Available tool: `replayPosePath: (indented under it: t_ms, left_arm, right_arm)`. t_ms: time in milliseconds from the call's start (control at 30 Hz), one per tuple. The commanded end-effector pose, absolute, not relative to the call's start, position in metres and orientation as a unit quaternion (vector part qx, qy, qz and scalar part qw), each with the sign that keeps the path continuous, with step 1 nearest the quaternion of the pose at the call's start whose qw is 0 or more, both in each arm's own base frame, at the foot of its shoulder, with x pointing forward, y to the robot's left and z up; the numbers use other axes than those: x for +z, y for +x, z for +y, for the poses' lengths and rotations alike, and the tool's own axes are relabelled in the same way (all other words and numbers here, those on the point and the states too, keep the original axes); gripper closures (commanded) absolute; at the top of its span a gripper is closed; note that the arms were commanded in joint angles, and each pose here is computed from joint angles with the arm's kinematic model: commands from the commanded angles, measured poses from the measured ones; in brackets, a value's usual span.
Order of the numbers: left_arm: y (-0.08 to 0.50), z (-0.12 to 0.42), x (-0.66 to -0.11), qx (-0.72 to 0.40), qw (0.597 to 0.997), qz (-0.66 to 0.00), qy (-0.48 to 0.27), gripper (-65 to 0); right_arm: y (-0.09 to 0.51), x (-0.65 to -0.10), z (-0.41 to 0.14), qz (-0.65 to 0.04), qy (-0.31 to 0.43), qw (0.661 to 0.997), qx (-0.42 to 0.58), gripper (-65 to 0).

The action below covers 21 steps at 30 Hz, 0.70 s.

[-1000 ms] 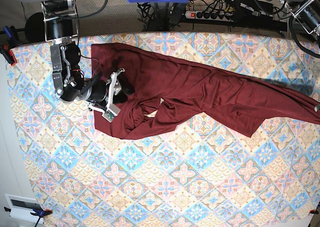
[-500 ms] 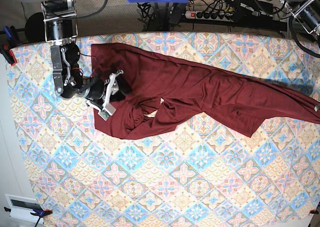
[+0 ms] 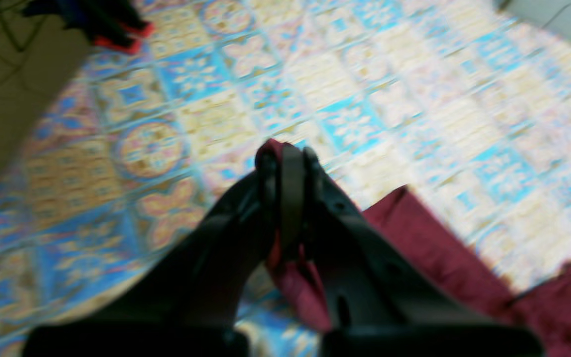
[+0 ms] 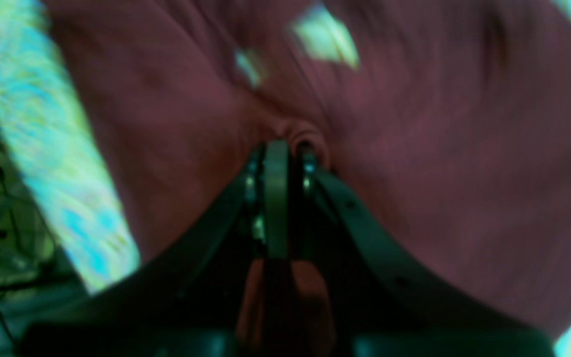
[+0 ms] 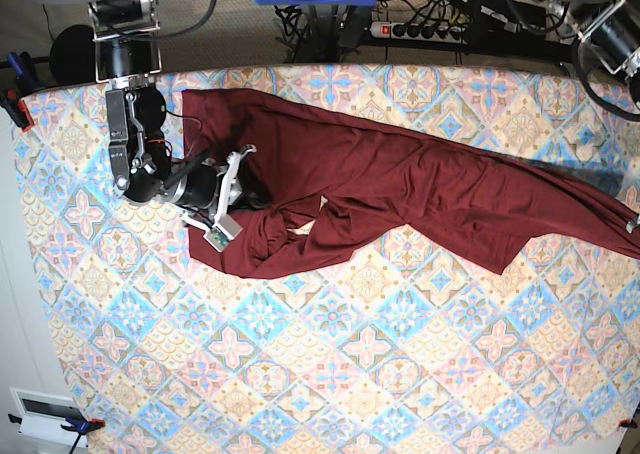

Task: Layout the t-shirt on the table in an organized manner, then fold the t-shirt properly
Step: 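Grasp the shirt fabric near the sleeve with the right gripper, then lift and pull the shirt with both grippers to lay it flat lengthwise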

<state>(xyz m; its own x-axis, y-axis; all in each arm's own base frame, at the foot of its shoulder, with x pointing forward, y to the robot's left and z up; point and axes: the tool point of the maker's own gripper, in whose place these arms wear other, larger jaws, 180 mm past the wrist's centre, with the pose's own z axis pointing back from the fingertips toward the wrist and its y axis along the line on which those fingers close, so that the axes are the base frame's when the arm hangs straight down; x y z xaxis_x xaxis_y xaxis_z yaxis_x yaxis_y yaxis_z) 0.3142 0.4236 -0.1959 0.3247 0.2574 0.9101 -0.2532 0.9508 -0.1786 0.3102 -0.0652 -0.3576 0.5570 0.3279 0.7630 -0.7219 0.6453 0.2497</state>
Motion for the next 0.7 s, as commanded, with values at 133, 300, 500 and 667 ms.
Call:
replayPosePath:
  t_ms: [133, 300, 500, 667]
  left_arm:
    - [0.338, 0.422, -0.138, 0.157, 0.752, -0.640, -0.016, 0.0]
    - [0.353, 0.422, -0.096, 0.158, 0.713, -0.683, -0.026, 0.0]
    - [0.356, 0.426, -0.052, 0.147, 0.680, -0.718, -0.019, 0.0]
    - [0.338, 0.402, -0.018, 0.094, 0.674, -0.732, -0.006, 0.0]
  right_arm:
    - [0.344, -0.288, -0.103, -0.461, 0.253, 0.805, 0.275, 0.0]
    - [0.356, -0.235, -0.161, -0.540, 0.272, 0.773, 0.194, 0.0]
    - [0.355, -0.181, -0.248, -0.600, 0.203, 0.758, 0.156, 0.0]
    - [0.344, -0.149, -0.280, -0.629, 0.207, 0.737, 0.137, 0.0]
